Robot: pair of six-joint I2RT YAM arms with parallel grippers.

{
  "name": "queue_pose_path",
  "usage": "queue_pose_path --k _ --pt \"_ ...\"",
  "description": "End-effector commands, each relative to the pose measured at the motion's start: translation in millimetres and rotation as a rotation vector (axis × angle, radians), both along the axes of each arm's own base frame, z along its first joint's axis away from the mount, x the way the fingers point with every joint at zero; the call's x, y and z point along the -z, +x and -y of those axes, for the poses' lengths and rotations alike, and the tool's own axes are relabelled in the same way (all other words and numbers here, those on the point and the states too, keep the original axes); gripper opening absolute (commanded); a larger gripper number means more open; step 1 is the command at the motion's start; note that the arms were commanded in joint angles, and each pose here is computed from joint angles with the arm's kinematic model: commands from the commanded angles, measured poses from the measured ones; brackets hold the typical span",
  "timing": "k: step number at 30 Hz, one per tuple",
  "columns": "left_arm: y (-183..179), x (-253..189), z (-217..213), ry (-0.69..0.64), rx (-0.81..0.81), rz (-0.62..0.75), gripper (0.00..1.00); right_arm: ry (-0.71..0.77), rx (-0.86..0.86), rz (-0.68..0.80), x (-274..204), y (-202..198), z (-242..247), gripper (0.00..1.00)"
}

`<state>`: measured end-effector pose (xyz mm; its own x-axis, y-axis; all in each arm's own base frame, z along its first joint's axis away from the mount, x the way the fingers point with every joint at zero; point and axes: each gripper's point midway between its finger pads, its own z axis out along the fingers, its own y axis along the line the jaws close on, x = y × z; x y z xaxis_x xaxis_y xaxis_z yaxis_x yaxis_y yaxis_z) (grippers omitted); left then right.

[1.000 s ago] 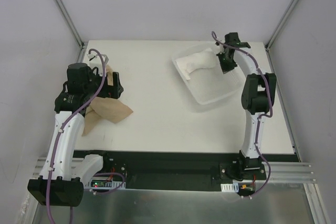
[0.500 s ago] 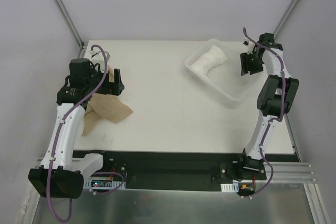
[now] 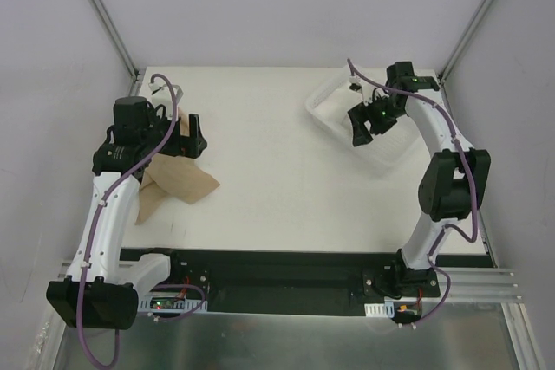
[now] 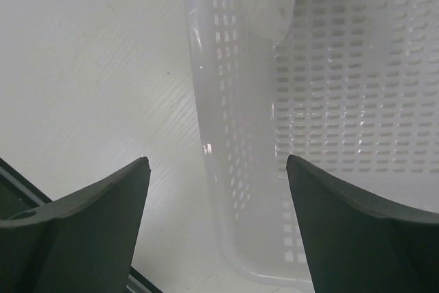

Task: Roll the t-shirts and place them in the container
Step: Move the bin to the corner of the board.

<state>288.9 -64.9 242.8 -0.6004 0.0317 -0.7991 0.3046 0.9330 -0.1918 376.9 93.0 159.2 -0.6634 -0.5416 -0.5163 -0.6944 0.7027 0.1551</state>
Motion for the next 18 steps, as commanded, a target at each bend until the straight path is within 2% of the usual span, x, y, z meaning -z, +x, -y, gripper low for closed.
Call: queue_pose_path --k 1,7,10,18 --pt "-4.8 -17.8 0.3 -0.004 0.014 0.065 0.99 -0.095 -0.025 -0.060 32.4 0.9 12.2 0.85" --pt "-9.8 -11.5 -0.9 0.002 0.015 0.060 0.99 -0.170 -0.101 -0.075 55.0 14.1 7.5 0.83" --pt "-11.0 -10.5 -1.5 0.007 0.015 0.062 0.99 -0.200 -0.064 -0.067 61.7 29.2 5.8 0.76" --pt "-9.1 -9.9 -10.9 -0.002 -0.019 0.057 0.99 -0.314 0.137 -0.043 76.1 49.2 29.6 0.38"
